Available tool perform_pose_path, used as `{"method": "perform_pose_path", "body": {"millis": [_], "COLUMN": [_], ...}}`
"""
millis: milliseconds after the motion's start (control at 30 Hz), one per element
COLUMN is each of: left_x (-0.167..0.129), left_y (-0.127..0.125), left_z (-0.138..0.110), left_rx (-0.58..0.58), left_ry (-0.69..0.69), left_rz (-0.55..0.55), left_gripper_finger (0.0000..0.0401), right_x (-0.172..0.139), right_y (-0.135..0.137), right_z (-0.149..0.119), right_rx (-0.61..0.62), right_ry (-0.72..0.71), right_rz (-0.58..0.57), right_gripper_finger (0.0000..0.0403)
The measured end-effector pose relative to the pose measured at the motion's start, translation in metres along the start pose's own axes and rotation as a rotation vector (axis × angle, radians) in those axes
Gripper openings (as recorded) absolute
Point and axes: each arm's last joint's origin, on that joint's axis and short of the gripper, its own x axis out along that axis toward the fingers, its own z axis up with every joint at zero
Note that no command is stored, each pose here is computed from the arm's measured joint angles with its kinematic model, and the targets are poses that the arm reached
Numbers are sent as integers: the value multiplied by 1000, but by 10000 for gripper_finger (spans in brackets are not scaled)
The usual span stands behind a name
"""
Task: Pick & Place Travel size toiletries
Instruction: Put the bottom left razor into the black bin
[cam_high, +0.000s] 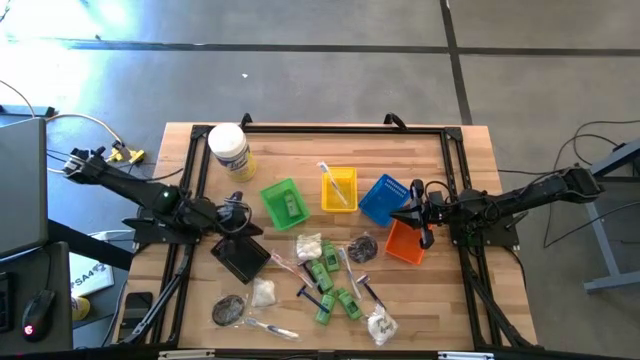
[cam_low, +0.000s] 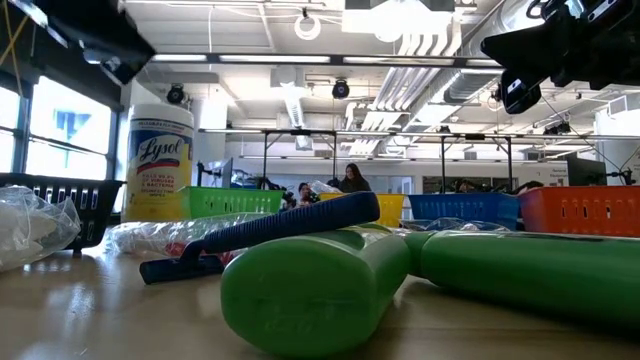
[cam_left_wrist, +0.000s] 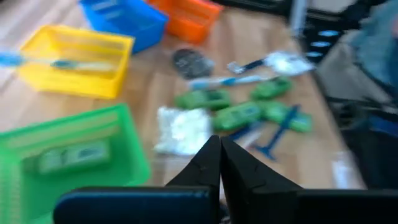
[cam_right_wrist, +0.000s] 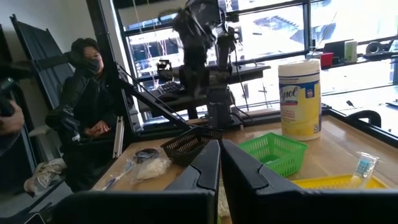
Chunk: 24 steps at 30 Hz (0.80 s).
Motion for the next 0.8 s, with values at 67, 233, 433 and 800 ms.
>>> {"method": "perform_pose_path", "body": {"millis": [67,233,433,800], "left_x": [6,18,22,29], "left_y": [5,12,14,24], "left_z": [-10,-29,-38,-69], "left_rx": [-8,30,131,134], "left_ry": [-32,-142,-231,-225], "left_rz": [74,184,176,179], "left_gripper_finger": [2,1,0,0], "right_x": [0,1,3,6], "right_y": [0,0,-1,-2], "right_z": [0,-2,-7,-13], "right_rx": [0,-2,-10,-17], "right_ry": [4,18,48,95], "right_rz": [3,0,-10,-24], "right_gripper_finger": [9,9,9,9]}}
